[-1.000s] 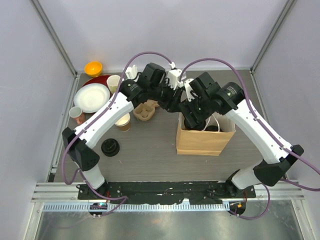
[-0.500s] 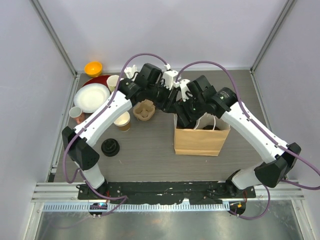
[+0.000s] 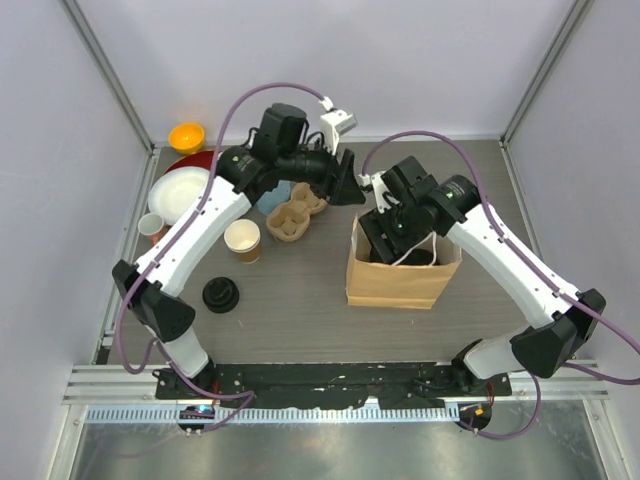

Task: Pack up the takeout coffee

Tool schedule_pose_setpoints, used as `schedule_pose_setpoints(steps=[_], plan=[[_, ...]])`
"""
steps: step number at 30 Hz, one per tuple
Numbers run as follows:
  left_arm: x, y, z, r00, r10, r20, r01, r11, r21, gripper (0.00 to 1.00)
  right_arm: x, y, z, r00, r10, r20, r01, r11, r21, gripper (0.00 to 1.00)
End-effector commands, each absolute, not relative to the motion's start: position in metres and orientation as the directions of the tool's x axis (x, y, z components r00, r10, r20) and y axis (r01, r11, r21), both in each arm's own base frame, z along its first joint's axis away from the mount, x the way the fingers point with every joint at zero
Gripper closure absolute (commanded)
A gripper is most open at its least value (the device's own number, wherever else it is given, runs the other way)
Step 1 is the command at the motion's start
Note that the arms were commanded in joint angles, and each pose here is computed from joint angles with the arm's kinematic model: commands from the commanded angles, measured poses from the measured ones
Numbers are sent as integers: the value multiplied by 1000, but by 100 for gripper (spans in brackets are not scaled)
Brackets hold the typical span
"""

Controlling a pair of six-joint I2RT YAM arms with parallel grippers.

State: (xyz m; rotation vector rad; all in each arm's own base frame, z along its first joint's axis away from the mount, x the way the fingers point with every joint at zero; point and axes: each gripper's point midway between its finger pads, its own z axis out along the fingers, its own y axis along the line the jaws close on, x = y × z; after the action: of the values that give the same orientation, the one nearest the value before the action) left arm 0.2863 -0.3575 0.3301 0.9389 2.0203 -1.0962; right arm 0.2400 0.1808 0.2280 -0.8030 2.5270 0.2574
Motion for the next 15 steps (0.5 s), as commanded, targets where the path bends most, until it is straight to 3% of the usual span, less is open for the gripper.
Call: schedule_pose_setpoints(steps=[1, 15], plan=[[283, -352, 396, -407, 166, -898, 888, 303, -346, 44, 220, 171, 227, -737, -520, -431, -594, 803, 47, 55], [329, -313, 385, -401, 153, -903, 829, 481, -287, 45, 259, 196, 214, -729, -481, -488, -567, 823, 35, 60]])
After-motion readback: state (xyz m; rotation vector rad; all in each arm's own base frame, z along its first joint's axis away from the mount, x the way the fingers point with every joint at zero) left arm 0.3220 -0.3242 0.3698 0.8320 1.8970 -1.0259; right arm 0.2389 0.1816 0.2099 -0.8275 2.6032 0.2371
